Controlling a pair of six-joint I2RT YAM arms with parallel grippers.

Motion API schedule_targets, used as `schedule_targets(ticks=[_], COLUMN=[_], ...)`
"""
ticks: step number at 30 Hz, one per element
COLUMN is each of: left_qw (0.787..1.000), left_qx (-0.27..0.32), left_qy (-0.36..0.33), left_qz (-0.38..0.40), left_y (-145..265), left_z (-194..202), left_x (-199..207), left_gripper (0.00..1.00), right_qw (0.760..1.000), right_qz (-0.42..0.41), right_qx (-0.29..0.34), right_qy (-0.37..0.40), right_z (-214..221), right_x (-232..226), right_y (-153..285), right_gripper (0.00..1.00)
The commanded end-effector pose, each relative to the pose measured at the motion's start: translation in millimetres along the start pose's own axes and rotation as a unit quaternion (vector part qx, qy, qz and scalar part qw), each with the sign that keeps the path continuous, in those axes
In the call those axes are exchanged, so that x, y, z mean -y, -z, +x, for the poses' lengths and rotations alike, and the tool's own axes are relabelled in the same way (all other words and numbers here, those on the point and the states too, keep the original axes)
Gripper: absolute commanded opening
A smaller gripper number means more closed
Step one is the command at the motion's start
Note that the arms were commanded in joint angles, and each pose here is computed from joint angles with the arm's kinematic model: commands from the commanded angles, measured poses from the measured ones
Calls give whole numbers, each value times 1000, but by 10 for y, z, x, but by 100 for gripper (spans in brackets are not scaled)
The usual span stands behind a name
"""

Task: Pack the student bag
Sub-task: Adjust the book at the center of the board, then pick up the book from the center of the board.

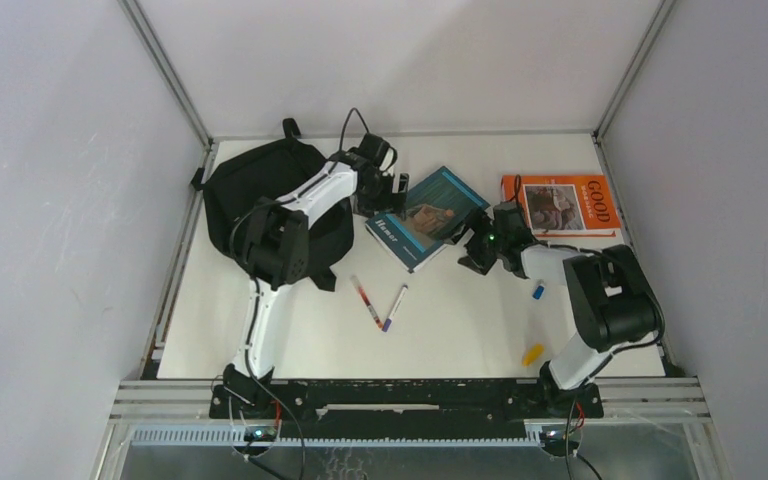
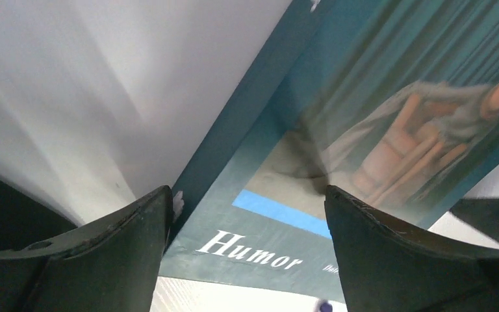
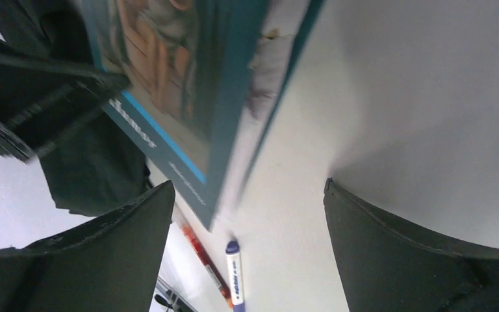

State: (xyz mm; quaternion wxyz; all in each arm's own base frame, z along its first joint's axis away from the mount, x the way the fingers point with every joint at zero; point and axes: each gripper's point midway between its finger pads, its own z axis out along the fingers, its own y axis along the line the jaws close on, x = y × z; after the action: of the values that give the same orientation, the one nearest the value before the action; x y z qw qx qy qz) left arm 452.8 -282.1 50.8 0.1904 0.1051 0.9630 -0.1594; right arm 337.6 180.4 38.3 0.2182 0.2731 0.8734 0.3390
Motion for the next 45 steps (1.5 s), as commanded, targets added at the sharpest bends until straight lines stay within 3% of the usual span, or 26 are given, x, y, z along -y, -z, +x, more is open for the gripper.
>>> schedule_targets(ticks=[1,11,16,22,30,39,43,45], left_qw=[998,994,990,996,992,991,986,985], left_qx=[-6,14,20,72,91,3,-8,-10], left_qy=[29,55,43,28,70,81,87,81], left_qz=[60,94,131,55,-48,108,145,152], left_y=[274,670,866,1008,617,303,332,345], left_z=[195,532,644,529,263,500,543,578], left_x=[294,526,788,598,67,598,758,822], left_gripper=[90,89,89,92,94,90,89,89], right_qw=[999,998,996,995,997,999,998,998], right_qz=[-41,-27,-5,23,27,-26,-42,-48], right_qx=[-1,19,21,43,42,-1,-5,-2], right_qy=[2,54,81,84,58,39,37,41], right_z=[-94,-379,-415,-443,-296,-92,-81,-90], right_x=[-309,-552,-452,-301,-93,-238,-313,-362], right_y=[-150,-87,50,275,180,-112,-112,-76], right_gripper=[93,93,93,94,94,91,80,70])
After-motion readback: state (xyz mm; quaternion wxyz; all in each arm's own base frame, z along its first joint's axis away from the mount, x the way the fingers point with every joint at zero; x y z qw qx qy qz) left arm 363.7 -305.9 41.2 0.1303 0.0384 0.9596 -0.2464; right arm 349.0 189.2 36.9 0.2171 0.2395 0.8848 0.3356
